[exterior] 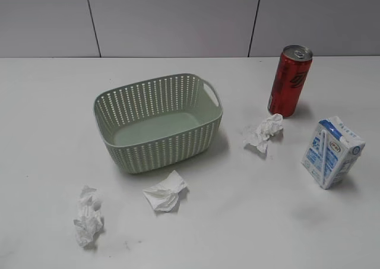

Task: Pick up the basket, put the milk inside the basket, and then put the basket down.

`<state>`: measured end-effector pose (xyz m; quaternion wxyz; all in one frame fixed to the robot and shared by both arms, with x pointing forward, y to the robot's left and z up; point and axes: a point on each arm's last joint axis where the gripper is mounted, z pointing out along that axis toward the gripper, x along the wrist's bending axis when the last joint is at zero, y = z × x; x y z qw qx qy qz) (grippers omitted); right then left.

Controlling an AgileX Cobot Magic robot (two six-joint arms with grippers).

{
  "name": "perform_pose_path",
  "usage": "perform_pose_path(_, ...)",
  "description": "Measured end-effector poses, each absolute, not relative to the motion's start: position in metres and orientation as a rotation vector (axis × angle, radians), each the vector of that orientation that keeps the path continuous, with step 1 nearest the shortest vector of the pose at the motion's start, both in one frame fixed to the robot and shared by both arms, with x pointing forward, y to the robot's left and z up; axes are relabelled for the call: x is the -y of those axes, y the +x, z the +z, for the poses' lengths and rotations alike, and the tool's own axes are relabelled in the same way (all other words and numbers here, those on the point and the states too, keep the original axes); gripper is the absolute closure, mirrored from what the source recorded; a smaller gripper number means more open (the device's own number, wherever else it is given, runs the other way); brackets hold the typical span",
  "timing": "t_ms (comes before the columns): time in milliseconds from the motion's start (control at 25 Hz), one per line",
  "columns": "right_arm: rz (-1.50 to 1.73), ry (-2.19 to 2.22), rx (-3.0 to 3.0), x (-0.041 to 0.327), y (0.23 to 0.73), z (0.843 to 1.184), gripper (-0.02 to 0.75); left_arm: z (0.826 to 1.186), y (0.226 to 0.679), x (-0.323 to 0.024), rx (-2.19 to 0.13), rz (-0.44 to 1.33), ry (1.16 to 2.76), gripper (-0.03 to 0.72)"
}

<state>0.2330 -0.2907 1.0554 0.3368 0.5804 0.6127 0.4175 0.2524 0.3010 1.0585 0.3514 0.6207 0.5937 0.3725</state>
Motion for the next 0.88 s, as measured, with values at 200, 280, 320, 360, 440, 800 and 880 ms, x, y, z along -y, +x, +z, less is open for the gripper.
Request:
perform_pose_path(200,1.088,1.513,-1.597,0.291,0.233,1.055,0.212,1.076,0.31,-0.303,-1.5,1.021,1.576,0.114)
perform_pose_path(280,1.088,1.513,-1.597,0.291,0.233,1.055,0.212,1.071,0.341,-0.303,-1.532,0.98,1.603,0.114)
perform_pose_path(320,1.089,1.514,-1.597,0.291,0.233,1.055,0.212,1.069,0.354,-0.303,-1.545,0.962,1.609,0.114)
perform_pose_path(360,1.089,1.514,-1.597,0.291,0.233,1.055,0.212,1.064,0.368,-0.302,-1.578,0.916,1.623,0.114)
perform_pose_path(440,1.09,1.514,-1.597,0.291,0.233,1.055,0.212,1.06,0.393,-0.3,-1.646,0.816,1.636,0.114)
perform_pose_path(800,1.092,1.515,-1.597,0.291,0.233,1.055,0.212,1.058,0.491,-0.255,-1.81,0.219,1.936,0.092)
perform_pose_path(880,1.093,1.515,-1.598,0.29,0.233,1.055,0.212,1.066,0.507,-0.236,-1.767,0.14,1.955,0.087)
